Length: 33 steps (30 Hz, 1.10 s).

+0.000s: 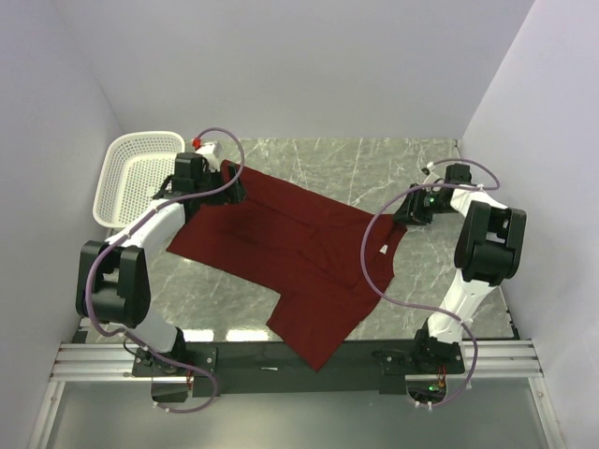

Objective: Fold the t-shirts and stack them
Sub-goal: Fold the tshirt

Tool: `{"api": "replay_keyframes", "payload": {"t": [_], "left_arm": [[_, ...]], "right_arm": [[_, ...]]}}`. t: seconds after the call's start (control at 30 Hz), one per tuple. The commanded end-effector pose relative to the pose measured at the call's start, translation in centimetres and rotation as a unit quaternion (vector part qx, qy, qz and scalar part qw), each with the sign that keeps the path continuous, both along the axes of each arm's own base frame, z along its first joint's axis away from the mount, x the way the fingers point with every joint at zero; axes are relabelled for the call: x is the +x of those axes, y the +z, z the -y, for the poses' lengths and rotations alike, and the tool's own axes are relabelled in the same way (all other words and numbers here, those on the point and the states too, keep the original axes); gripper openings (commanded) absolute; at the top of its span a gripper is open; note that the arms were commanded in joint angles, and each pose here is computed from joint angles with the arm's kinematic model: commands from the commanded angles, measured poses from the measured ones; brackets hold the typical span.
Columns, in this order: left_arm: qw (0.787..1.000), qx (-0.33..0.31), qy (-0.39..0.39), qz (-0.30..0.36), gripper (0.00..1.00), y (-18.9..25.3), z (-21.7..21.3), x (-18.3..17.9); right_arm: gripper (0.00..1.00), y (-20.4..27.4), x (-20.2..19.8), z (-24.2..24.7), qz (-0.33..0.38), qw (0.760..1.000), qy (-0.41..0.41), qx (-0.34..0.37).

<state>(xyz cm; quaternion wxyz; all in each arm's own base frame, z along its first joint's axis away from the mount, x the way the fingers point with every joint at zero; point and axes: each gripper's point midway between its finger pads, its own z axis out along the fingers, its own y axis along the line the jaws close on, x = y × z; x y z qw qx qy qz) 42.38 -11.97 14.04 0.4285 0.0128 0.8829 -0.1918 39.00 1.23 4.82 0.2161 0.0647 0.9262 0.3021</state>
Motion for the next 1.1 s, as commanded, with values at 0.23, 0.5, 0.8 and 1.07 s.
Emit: {"api": "replay_keyframes", "payload": {"t": [0.23,0.5,0.8,1.07], "left_arm": [[0.999,-0.013,-0.019,0.039,0.92,3.1,0.6,-0.2],[0.999,-0.014,-0.023,0.033,0.92,2.6,0.7,-0.7],[0.999,-0.015,-0.027,0.033,0.92,2.6,0.8,-0.8],[0.999,-0.016,-0.03,0.032,0.92,2.5,0.9,-0.8]], "right_arm": [[0.29,-0.1,1.6,-0.4,0.0,0.999,-0.017,0.038],[0.0,0.5,0.0,-1.1,0.001,0.999,-0.002,0.044],[0.0,1.0,-3.0,-2.4,-0.03,0.997,0.008,0.074],[0.06,-1.7,-3.9,-1.8,-0.076,0.996,-0.013,0.055]]}}
